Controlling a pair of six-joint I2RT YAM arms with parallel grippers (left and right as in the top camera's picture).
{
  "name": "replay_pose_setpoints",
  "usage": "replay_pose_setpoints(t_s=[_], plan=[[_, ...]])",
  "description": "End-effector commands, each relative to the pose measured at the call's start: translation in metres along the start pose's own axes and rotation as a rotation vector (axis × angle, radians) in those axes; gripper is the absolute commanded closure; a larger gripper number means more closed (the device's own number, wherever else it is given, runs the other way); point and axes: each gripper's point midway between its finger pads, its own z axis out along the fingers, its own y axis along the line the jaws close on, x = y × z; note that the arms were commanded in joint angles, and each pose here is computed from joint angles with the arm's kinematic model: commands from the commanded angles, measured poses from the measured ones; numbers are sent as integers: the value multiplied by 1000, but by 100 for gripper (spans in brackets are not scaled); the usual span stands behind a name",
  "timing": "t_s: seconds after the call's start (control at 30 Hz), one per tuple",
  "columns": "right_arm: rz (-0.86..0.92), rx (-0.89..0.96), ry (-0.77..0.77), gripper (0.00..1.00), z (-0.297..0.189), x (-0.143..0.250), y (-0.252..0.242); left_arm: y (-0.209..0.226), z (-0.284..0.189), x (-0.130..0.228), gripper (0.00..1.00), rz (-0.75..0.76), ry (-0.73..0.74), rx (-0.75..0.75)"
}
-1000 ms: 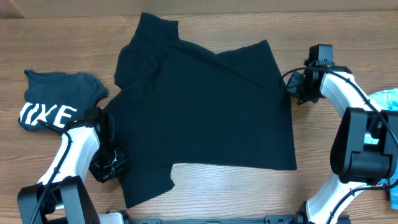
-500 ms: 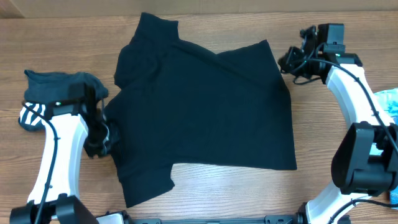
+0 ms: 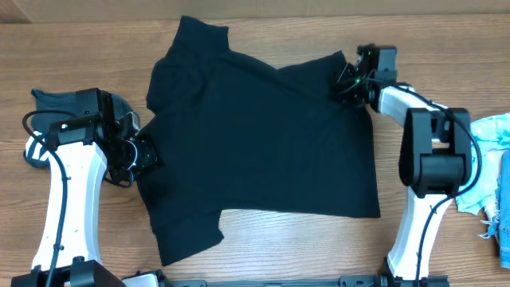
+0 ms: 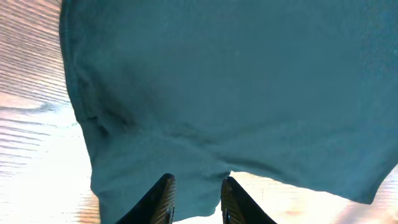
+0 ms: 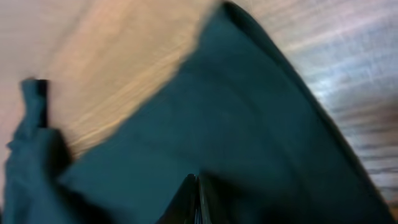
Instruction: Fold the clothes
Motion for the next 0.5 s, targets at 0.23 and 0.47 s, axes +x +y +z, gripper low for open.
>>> replay_pose_setpoints(t_s=[0.23,0.47], plan=[[79,379,-153,96,-20,-29,-88,-8,-6,0,71,34,-14,23],[31,212,-90,95,-29,-42,-56,-7,-6,-2,68,38,-22,17]])
